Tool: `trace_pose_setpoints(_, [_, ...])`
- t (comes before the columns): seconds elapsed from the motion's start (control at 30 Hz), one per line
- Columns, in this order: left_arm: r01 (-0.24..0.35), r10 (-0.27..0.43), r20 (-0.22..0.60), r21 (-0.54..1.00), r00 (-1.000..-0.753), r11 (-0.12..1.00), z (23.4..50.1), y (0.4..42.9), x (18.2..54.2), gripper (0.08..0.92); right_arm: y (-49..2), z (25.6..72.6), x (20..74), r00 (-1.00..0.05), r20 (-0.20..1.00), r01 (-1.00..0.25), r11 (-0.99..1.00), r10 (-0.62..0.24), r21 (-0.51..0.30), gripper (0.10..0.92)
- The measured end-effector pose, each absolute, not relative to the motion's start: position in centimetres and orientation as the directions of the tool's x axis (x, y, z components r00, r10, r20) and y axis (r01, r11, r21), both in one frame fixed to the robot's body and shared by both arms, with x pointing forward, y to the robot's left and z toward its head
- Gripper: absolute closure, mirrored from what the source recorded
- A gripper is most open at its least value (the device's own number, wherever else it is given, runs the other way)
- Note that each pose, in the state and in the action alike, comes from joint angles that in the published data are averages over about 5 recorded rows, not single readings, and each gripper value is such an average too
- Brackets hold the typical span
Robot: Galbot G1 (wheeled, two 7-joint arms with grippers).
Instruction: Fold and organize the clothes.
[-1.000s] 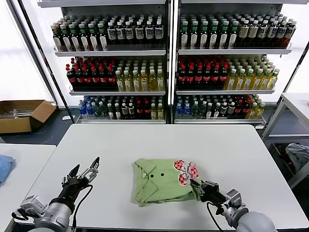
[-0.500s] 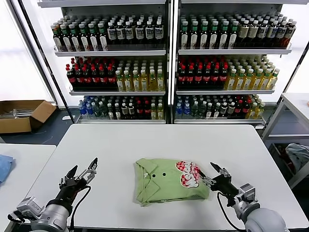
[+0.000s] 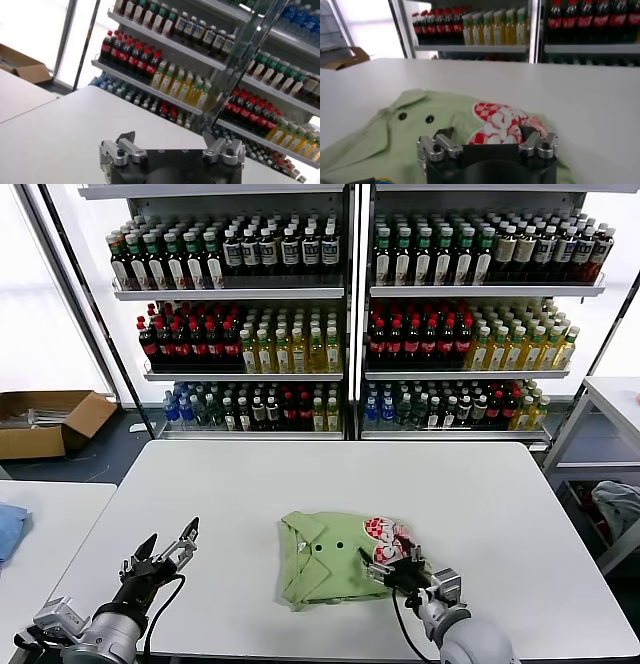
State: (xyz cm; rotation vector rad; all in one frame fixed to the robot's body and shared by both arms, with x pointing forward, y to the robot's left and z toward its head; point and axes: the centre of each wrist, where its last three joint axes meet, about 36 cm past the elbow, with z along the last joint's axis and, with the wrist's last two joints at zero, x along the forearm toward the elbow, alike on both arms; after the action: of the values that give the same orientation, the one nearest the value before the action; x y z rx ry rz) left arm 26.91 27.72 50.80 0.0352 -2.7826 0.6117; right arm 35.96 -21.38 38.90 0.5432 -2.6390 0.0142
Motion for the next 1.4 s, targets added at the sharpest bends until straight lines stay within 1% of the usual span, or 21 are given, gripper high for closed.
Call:
trace_pose_setpoints(0.13, [-0.084,0.042,0.287,-0.410,-0.957,0.908,50.8,27.6,26.9,0.177,-20.7,38.9,35.5,-0.807,0.461,-0.383,0.921,-0.370,0.070,0.200])
trace_pose_setpoints(0.23, [-0.081,0.043,0.286,-0.409,-0.957,0.909,50.9,27.6,26.8,0.177,-20.5,39.9,35.3,-0.812,0.453,-0.384,0.921,-0.369,0.062,0.200])
trace_pose_setpoints(0.33, [-0.078,0.043,0.282,-0.405,-0.958,0.911,51.0,27.7,26.8,0.177,-20.7,41.4,35.4,-0.834,0.412,-0.381,0.923,-0.367,0.051,0.200])
trace_pose_setpoints(0.5, [-0.072,0.044,0.273,-0.400,-0.961,0.914,51.2,27.9,26.7,0.177,-22.2,44.0,35.3,-0.884,0.310,-0.357,0.933,-0.349,0.031,0.200])
trace_pose_setpoints(0.67, [-0.067,0.040,0.261,-0.387,-0.964,0.920,51.3,28.4,26.7,0.177,-24.6,45.4,35.3,-0.928,0.227,-0.298,0.954,-0.295,0.019,0.200])
trace_pose_setpoints(0.93, [-0.050,0.034,0.235,-0.339,-0.971,0.939,51.0,29.5,26.5,0.177,-29.3,45.3,34.1,-0.969,0.144,-0.197,0.980,-0.200,0.038,0.200])
trace_pose_setpoints(1.2, [-0.008,0.040,0.181,-0.258,-0.983,0.966,50.3,30.1,25.9,0.177,-33.3,44.9,31.7,-0.988,0.099,-0.113,0.992,-0.118,0.047,0.200])
trace_pose_setpoints(1.4, [0.027,0.052,0.134,-0.179,-0.990,0.983,50.1,30.3,25.7,0.177,-35.1,44.8,30.5,-0.992,0.088,-0.085,0.996,-0.088,0.034,0.200])
